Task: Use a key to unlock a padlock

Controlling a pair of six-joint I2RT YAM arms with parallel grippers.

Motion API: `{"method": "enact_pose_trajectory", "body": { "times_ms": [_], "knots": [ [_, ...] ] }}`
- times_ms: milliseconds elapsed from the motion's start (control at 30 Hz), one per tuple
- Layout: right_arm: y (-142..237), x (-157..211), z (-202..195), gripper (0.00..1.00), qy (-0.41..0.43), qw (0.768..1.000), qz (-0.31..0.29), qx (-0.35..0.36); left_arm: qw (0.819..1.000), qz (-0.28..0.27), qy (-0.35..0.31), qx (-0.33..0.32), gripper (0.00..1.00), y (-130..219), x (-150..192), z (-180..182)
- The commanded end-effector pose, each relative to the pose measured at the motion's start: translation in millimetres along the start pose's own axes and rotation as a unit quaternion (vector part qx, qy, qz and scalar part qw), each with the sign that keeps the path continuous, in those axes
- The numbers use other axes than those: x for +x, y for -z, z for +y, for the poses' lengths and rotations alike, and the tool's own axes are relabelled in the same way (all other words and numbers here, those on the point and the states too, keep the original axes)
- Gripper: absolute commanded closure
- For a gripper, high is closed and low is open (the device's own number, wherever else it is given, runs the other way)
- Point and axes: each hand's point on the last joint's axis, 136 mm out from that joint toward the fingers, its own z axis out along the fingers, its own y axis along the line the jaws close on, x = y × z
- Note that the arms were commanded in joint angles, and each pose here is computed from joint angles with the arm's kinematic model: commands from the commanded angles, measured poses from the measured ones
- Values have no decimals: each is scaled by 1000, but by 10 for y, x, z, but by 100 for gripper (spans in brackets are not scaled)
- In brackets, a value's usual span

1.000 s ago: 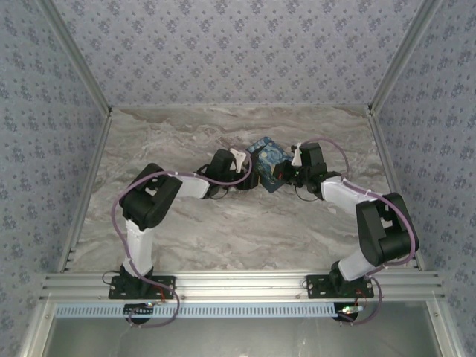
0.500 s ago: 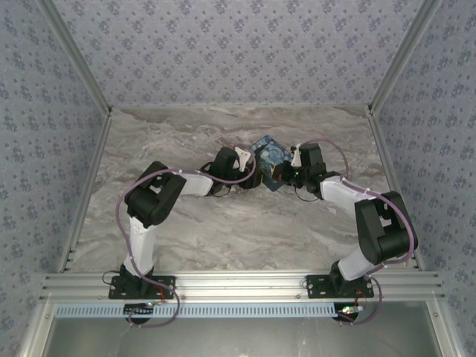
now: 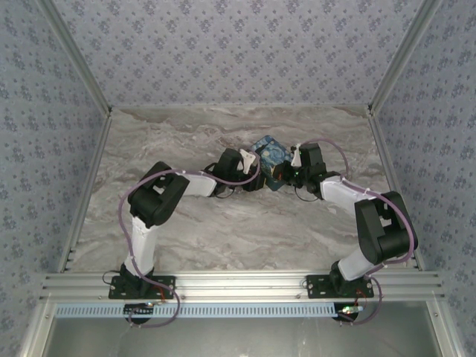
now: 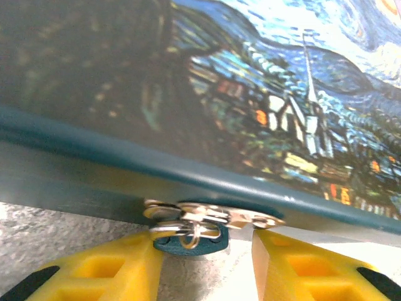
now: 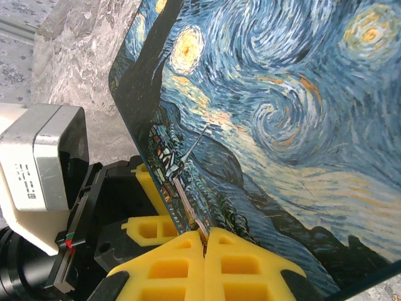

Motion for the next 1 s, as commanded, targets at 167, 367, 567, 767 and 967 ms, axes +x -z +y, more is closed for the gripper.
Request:
{"method": "enact_pose_trajectory", "body": {
  "times_ms": [167, 367, 567, 767, 967],
  "knots": [
    [-18, 74, -81, 100, -11, 1000, 14, 11, 1000, 2, 6, 11, 58, -74, -13, -87],
    [-12, 70, -81, 100, -11, 1000, 13, 11, 1000, -11, 21, -2, 59, -76, -90, -45],
    [-11, 76, -61, 100, -11, 1000, 14, 9, 999, -16, 37, -3, 61, -90, -130, -34],
    [-3, 60, -31, 100, -6, 1000, 10, 6, 999, -23, 48, 3, 67, -73, -172, -42],
    [-9, 54, -17, 100, -4, 1000, 10, 4, 998, -24, 52, 2, 68, -77, -183, -34]
  ]
}}
